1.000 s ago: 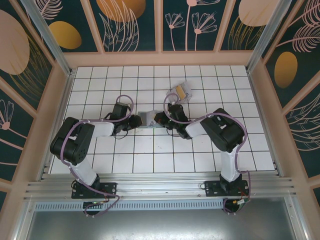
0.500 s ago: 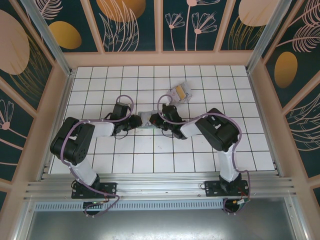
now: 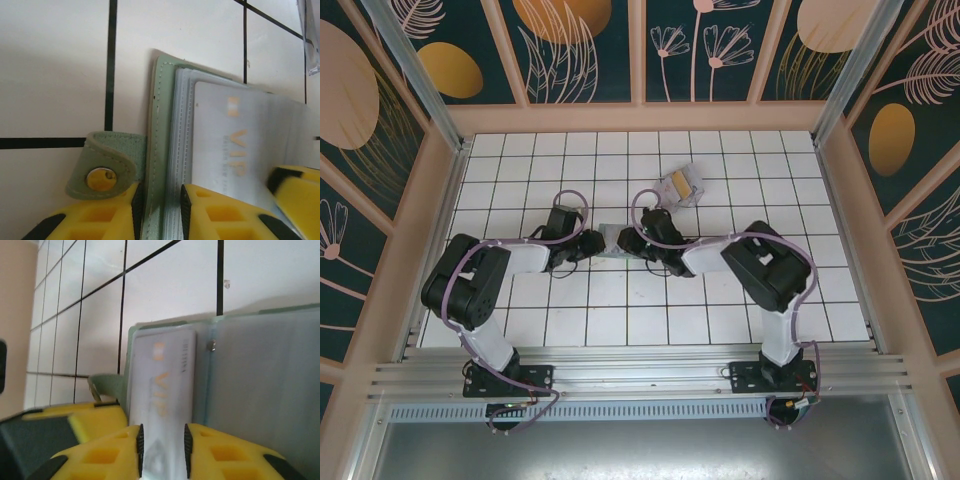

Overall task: Put the credit cards into the card holder
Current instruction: Insert the credit card into the card slot.

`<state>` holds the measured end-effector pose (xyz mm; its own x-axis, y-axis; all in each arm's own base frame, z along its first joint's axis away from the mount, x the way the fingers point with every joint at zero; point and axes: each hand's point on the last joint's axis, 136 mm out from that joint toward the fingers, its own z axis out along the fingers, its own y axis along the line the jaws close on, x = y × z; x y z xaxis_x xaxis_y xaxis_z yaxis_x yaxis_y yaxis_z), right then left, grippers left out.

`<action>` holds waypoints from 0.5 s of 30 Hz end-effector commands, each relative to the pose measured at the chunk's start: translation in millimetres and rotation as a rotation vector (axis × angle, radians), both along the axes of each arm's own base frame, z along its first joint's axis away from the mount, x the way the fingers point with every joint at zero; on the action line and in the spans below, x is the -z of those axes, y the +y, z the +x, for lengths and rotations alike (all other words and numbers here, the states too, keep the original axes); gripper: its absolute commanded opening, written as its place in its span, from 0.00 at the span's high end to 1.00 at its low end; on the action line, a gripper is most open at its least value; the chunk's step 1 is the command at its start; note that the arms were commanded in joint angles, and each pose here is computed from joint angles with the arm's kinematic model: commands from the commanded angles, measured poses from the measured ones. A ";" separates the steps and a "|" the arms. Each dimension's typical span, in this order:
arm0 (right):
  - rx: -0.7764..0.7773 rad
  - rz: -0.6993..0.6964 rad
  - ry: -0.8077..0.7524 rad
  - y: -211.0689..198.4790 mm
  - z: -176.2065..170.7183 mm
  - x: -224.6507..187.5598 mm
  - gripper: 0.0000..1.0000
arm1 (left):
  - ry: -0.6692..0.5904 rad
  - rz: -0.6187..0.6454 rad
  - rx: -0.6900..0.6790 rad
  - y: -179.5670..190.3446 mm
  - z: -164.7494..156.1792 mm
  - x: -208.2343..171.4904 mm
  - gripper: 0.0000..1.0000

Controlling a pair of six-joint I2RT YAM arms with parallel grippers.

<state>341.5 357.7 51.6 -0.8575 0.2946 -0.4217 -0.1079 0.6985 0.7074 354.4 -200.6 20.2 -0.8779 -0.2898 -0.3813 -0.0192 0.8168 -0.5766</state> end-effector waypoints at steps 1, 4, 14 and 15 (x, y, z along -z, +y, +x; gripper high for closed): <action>0.007 -0.118 -0.063 -31.2 -0.5 -20.4 0.65 | 0.085 -0.038 0.104 -24.8 -27.3 8.5 0.71; 0.019 -0.161 -0.072 -55.9 -0.2 -31.6 0.62 | 0.075 -0.038 0.100 -24.5 -25.6 3.8 0.71; 0.069 -0.215 0.019 -115.2 -12.9 -1.8 0.59 | -0.006 -0.017 0.058 -15.5 -16.7 -27.1 0.70; 0.064 -0.211 0.033 -115.8 -13.5 3.0 0.59 | -0.018 -0.009 0.048 -12.2 -15.0 -31.8 0.68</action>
